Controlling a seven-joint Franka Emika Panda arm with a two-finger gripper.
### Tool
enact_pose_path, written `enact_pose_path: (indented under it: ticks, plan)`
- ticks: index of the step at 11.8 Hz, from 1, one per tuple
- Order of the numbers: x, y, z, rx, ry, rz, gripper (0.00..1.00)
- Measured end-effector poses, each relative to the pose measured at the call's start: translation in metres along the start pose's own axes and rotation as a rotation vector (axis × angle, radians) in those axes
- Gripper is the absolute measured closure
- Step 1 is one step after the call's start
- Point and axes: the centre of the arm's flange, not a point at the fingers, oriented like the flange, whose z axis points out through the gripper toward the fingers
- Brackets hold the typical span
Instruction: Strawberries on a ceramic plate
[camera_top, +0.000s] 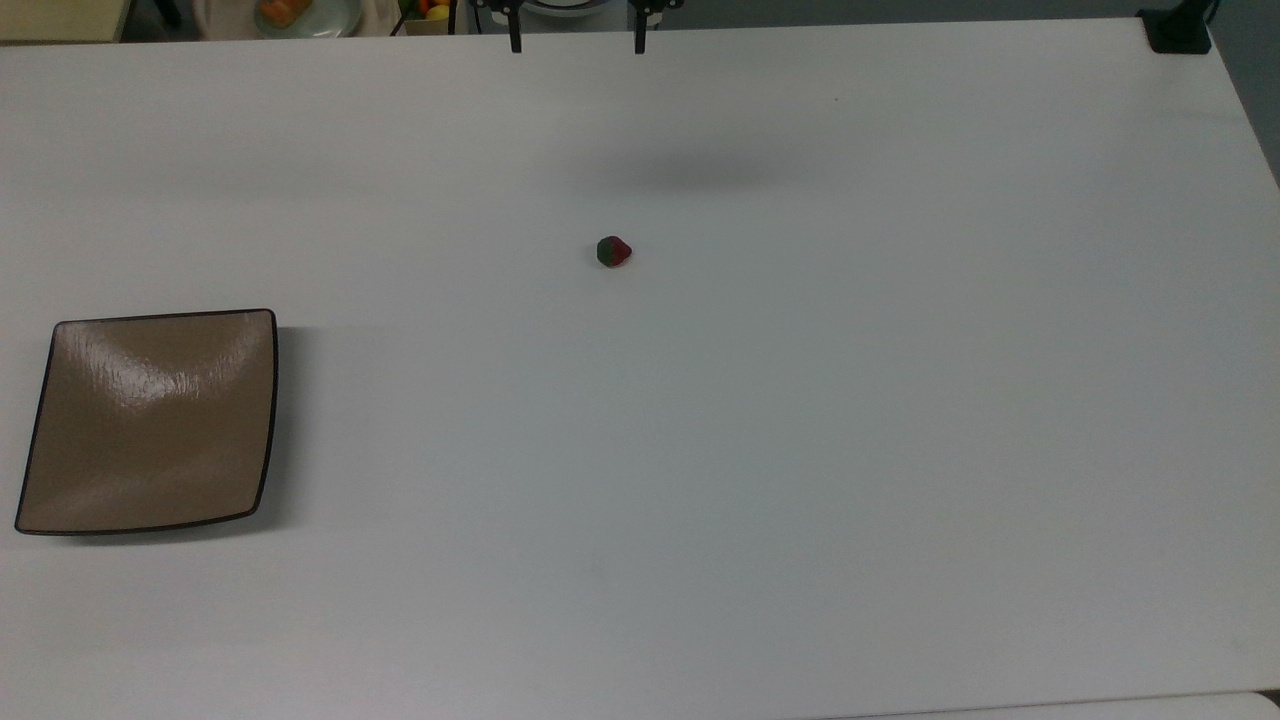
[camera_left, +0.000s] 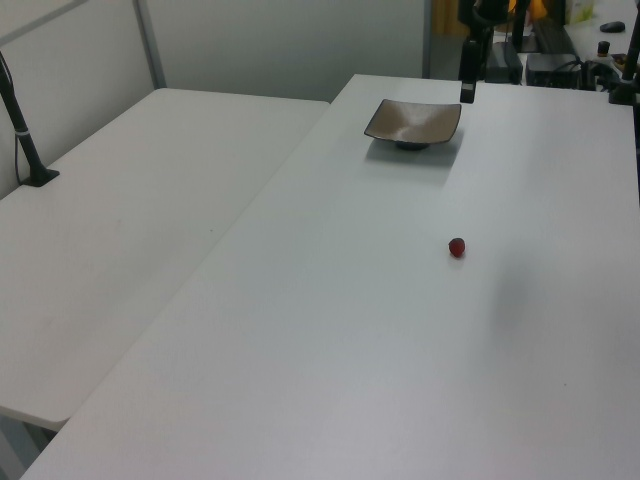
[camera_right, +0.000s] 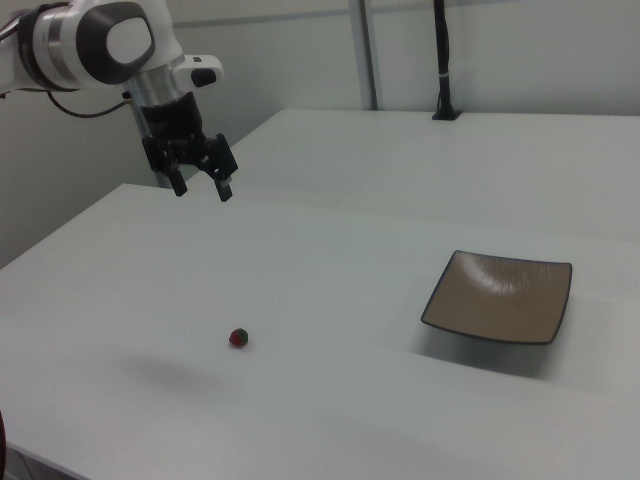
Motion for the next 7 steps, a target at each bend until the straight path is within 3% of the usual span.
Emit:
enact_pose_path:
  ticks: [7]
  plan:
    - [0.0028,0.0006,0.0030,0.001,0.004,-0.006,0.00]
